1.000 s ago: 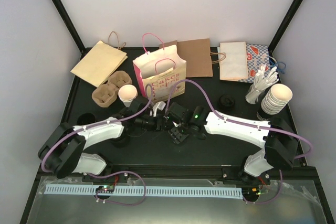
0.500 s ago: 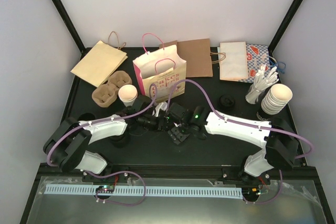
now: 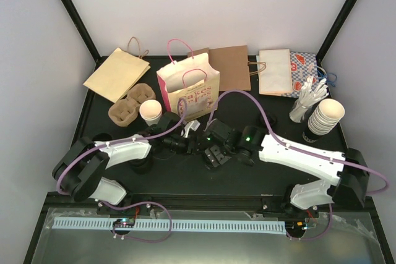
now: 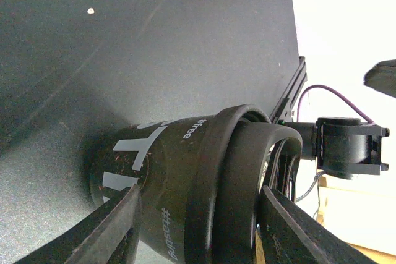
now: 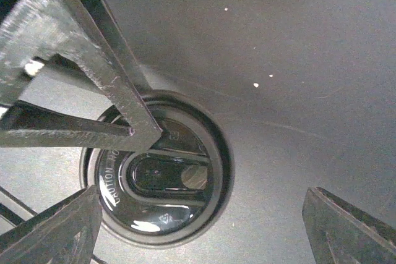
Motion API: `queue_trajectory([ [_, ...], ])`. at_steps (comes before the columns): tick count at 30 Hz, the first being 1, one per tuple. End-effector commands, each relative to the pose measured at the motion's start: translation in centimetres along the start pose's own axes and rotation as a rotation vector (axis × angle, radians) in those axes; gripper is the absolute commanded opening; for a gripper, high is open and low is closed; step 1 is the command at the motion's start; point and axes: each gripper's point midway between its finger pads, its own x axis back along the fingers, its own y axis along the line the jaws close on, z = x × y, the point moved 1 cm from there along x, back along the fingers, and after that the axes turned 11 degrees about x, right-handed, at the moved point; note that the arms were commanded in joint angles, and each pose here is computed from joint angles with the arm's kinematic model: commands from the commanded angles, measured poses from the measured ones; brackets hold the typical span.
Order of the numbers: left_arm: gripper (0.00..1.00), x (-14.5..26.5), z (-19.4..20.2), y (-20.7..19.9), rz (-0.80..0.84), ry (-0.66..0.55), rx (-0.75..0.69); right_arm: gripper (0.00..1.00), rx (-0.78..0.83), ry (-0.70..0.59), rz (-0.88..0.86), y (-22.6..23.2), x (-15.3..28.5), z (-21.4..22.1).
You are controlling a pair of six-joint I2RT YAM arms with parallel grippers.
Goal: Pack the takeout coffee
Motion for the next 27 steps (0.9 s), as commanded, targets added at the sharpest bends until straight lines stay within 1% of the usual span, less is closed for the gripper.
queue_trajectory([
  [1,0.54,-0.1,0.8,3.0,-0.127,-0.009,0.075,0.91,-0.087,-0.064,0.026,-1.0,2.0,-0.1],
  [4,0.58,0.2,0.4,1.9,-0.103,-0.024,0.055,0.91,-0.122,-0.103,0.008,-1.2,3.1,0.2],
  [10,0.66,1.1,-0.3,-0.3,-0.072,-0.048,0.015,0.92,-0.178,-0.229,0.074,-3.4,6.0,-0.2],
  [12,0.68,1.5,-0.4,-1.0,-0.068,-0.052,0.004,0.95,-0.173,-0.247,0.075,-3.5,6.3,-0.4],
  [14,0.72,1.9,-0.5,-1.7,-0.063,-0.064,-0.010,1.00,-0.131,-0.233,0.059,-3.0,5.7,-0.3],
  [16,0.75,2.4,-0.6,-2.3,-0.066,-0.074,-0.023,1.00,-0.093,-0.200,0.048,-2.6,5.2,-0.1],
  [18,0.77,2.7,-0.7,-2.5,-0.076,-0.081,-0.027,1.00,-0.079,-0.147,0.061,-2.6,4.8,0.2],
  [19,0.78,3.3,-0.8,-3.2,-0.064,-0.097,-0.044,1.00,-0.081,-0.120,0.070,-2.6,4.9,0.2],
  [23,0.83,4.4,-1.0,-4.0,-0.065,-0.139,-0.067,1.00,-0.115,-0.080,0.053,-2.3,5.0,0.0],
  [27,0.90,5.9,-1.3,-4.5,-0.093,-0.196,-0.107,1.00,-0.202,-0.115,0.081,-3.1,5.5,0.2],
])
